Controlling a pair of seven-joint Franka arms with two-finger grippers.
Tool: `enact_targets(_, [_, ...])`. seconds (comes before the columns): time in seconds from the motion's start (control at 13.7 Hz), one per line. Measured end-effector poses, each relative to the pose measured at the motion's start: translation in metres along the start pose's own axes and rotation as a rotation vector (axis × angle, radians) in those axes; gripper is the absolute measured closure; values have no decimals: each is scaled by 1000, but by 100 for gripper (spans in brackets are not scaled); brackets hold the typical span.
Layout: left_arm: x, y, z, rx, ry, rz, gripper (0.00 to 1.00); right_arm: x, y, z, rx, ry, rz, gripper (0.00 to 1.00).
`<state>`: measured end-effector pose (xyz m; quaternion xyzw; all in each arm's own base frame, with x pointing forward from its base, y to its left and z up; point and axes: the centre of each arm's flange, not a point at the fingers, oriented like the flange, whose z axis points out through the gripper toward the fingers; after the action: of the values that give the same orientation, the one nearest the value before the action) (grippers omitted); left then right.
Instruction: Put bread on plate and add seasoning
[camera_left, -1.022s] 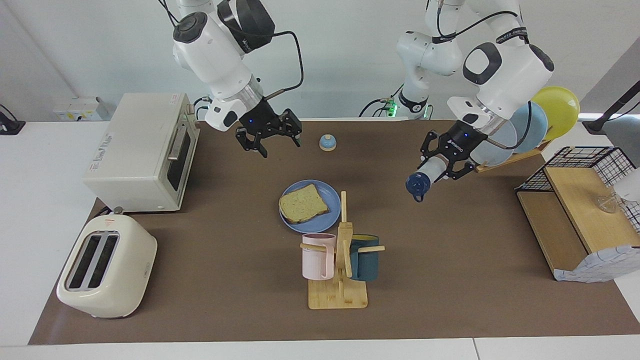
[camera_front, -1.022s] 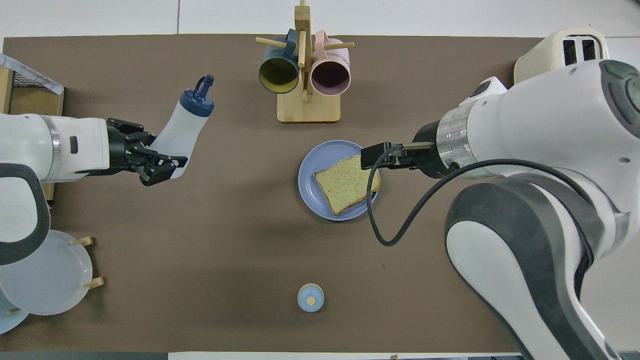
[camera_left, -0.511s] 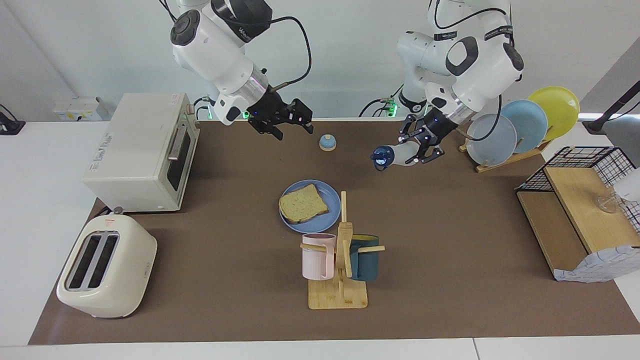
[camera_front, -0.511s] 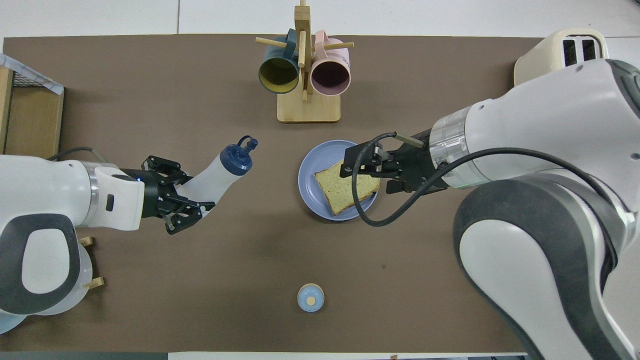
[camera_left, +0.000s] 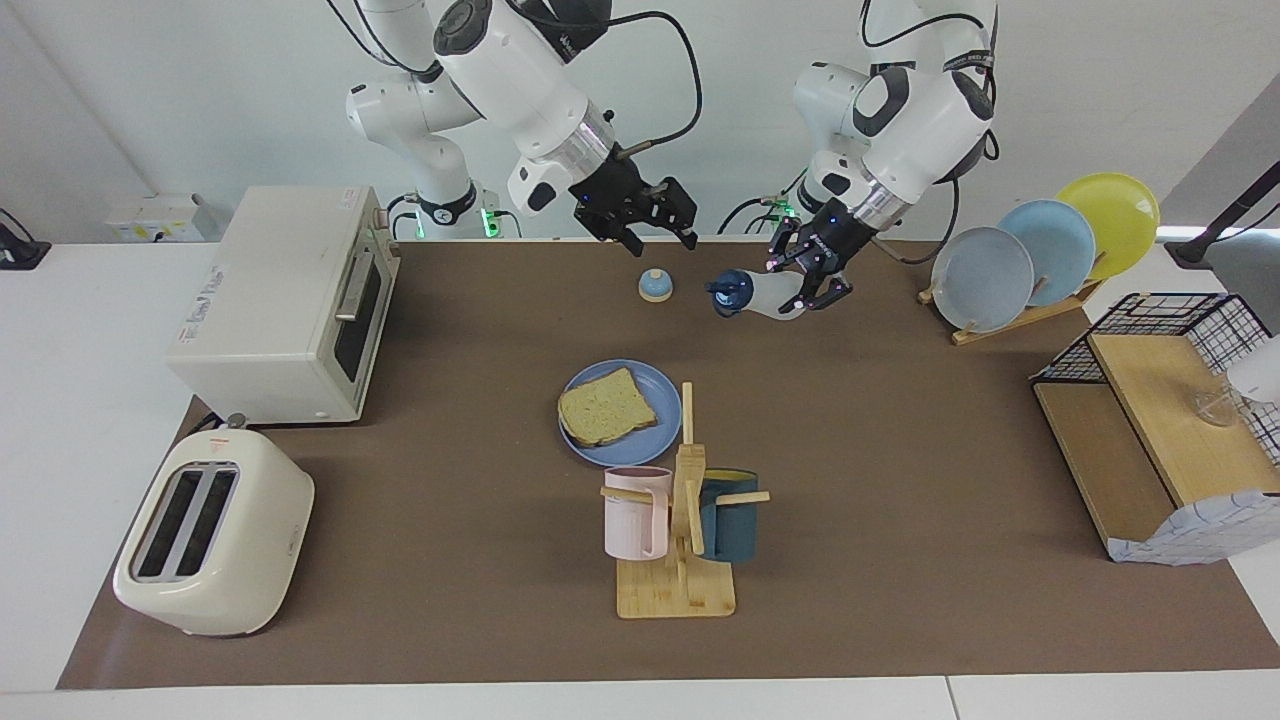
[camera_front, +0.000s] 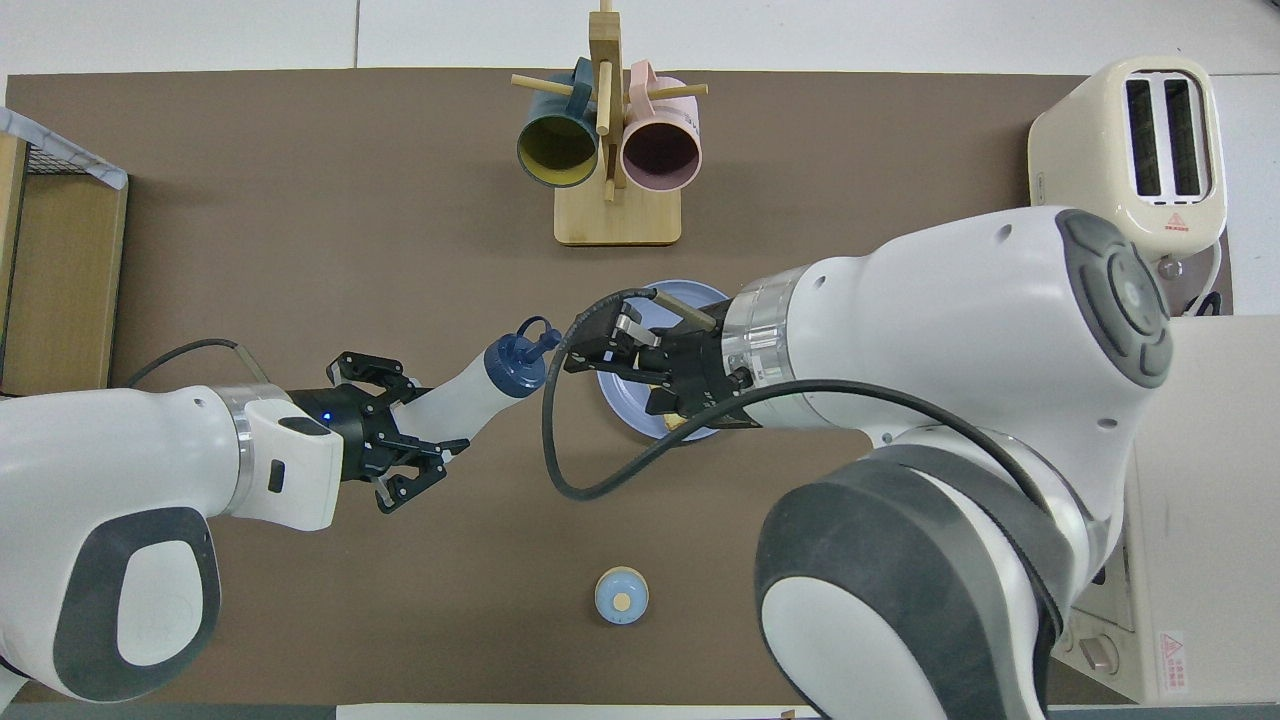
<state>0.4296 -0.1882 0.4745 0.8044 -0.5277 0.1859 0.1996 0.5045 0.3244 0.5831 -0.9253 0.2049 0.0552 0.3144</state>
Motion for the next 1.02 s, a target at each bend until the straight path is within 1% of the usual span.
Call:
enact_targets(0.07, [2, 4, 2, -3, 8, 0, 48, 4, -2, 1, 31, 9, 20, 36])
enact_targets(0.15, [4, 9, 5, -8, 15, -1, 48, 6, -4, 4, 48, 14, 29, 41])
enact_targets(0.22, [5, 13, 7, -13, 20, 0, 48, 7, -5, 8, 54, 20, 29, 41])
enact_targets(0.36, [6, 16, 9, -24, 28, -9, 48, 9, -7, 12, 66, 33, 29, 56])
enact_targets(0.66, [7, 21, 11, -40, 43, -22, 48, 8, -7, 16, 65, 33, 12, 59])
enact_targets(0.88, [7, 23, 11, -41, 44, -20, 48, 9, -4, 20, 57, 30, -17, 59])
enact_targets(0.95, [7, 23, 11, -42, 45, -20, 48, 9, -3, 21, 55, 29, -19, 64])
enact_targets(1.02, [7, 23, 10, -42, 45, -21, 48, 9, -2, 22, 53, 28, -21, 64])
